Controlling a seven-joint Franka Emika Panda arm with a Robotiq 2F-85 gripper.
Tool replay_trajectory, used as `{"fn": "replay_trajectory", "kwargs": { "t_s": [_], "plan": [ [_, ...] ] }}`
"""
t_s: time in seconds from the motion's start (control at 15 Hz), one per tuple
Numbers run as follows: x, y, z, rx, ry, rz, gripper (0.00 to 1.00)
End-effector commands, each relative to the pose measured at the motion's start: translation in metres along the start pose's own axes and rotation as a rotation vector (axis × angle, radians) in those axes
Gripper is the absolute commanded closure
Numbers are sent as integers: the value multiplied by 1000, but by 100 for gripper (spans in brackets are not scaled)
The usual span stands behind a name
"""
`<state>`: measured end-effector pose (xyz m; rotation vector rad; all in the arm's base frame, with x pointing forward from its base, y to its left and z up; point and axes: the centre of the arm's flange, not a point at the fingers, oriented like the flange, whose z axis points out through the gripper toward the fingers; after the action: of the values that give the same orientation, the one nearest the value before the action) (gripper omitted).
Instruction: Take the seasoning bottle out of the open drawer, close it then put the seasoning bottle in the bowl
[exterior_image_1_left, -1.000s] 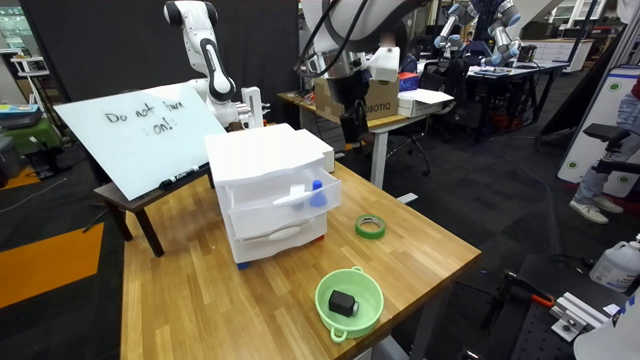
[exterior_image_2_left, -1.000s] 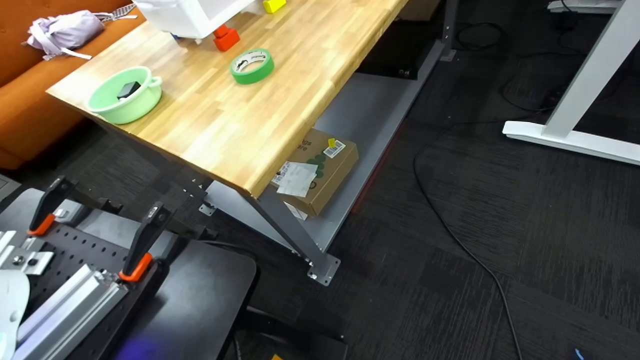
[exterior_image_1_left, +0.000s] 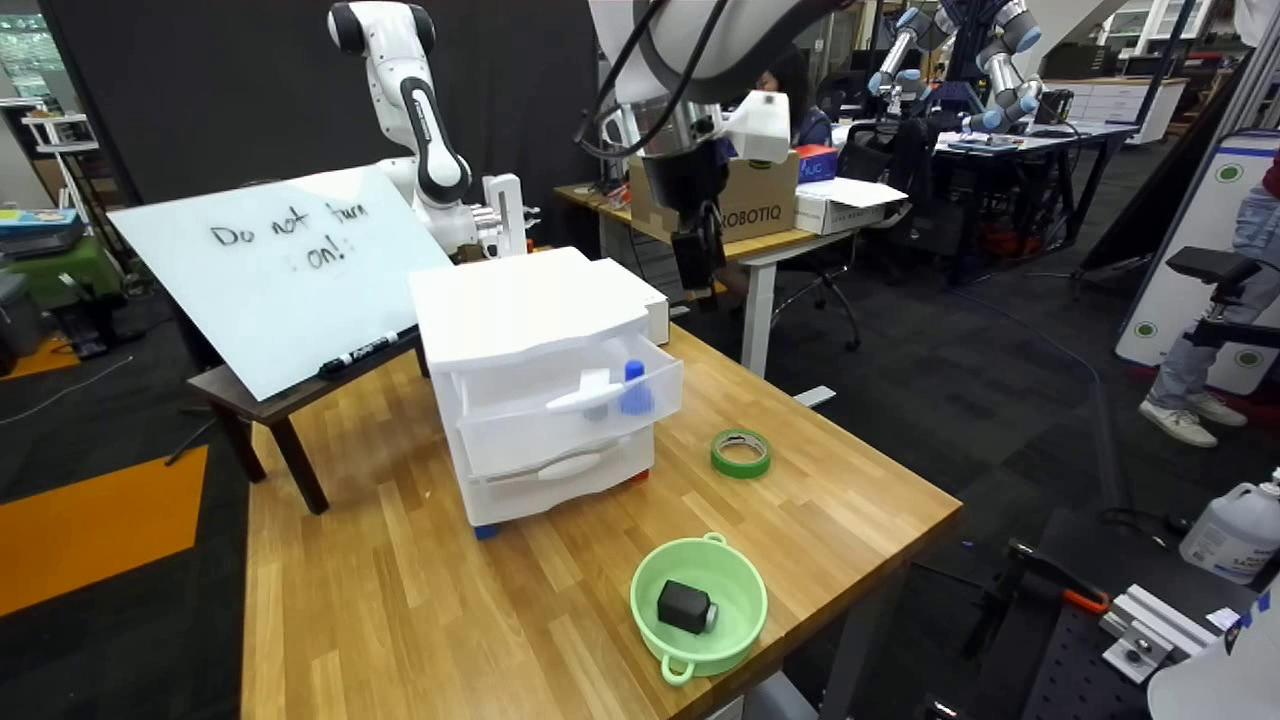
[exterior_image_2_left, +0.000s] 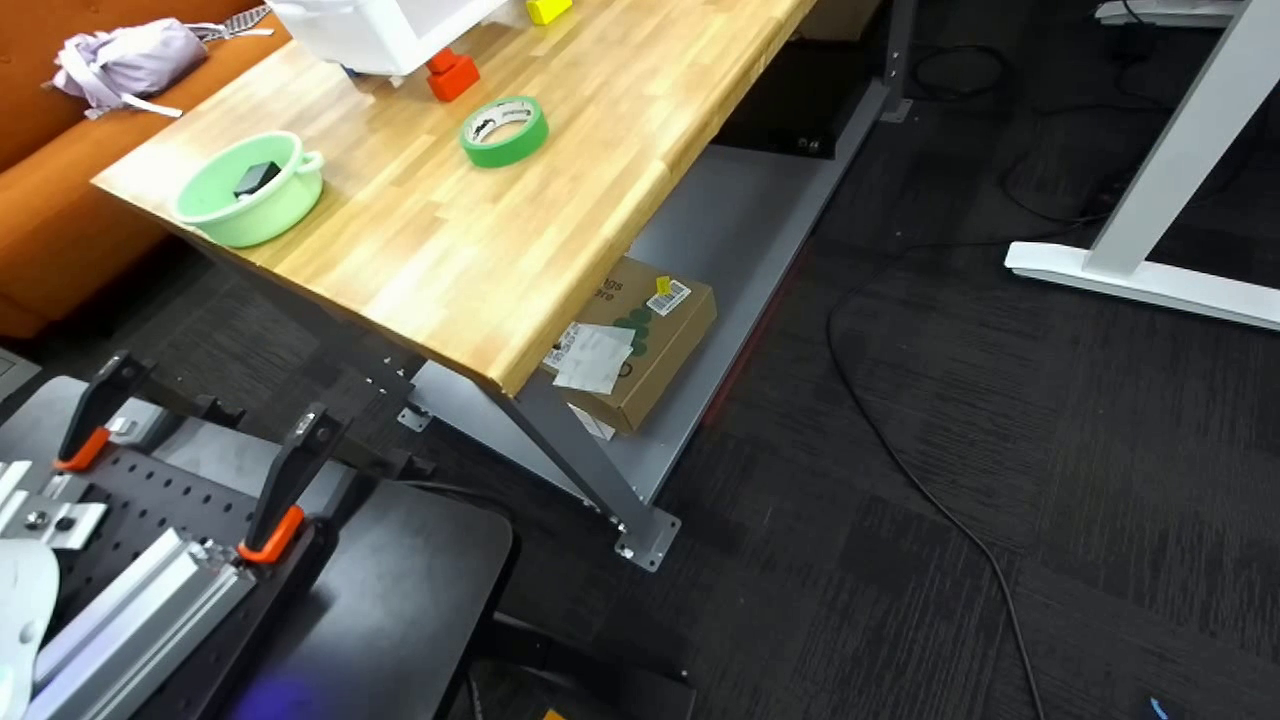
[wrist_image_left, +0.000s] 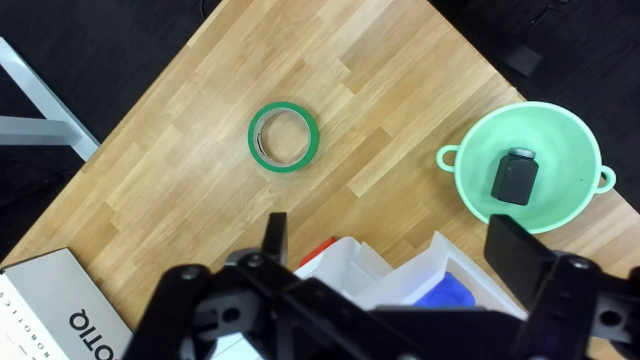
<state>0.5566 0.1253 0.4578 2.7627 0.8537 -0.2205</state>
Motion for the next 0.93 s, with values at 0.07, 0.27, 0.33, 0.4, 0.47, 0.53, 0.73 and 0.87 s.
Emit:
{"fn": "replay_trajectory", "kwargs": {
  "t_s": [0.07,0.27,0.33,0.4,0.47,0.53,0.73,0.87],
  "plan": [
    [27,-7,-15,-8,8,-67,0],
    [44,-11,-19,16,49,-127,0],
    [51,-12,-19,25,56,-153,0],
    [58,-13,-18,34,61,-178,0],
    [64,-15,-18,44,68,-205,0],
    [69,-17,-17,54,74,-229,0],
    [85,-26,-12,86,80,-296,0],
    [93,-32,-10,95,82,-330,0]
  ]
}}
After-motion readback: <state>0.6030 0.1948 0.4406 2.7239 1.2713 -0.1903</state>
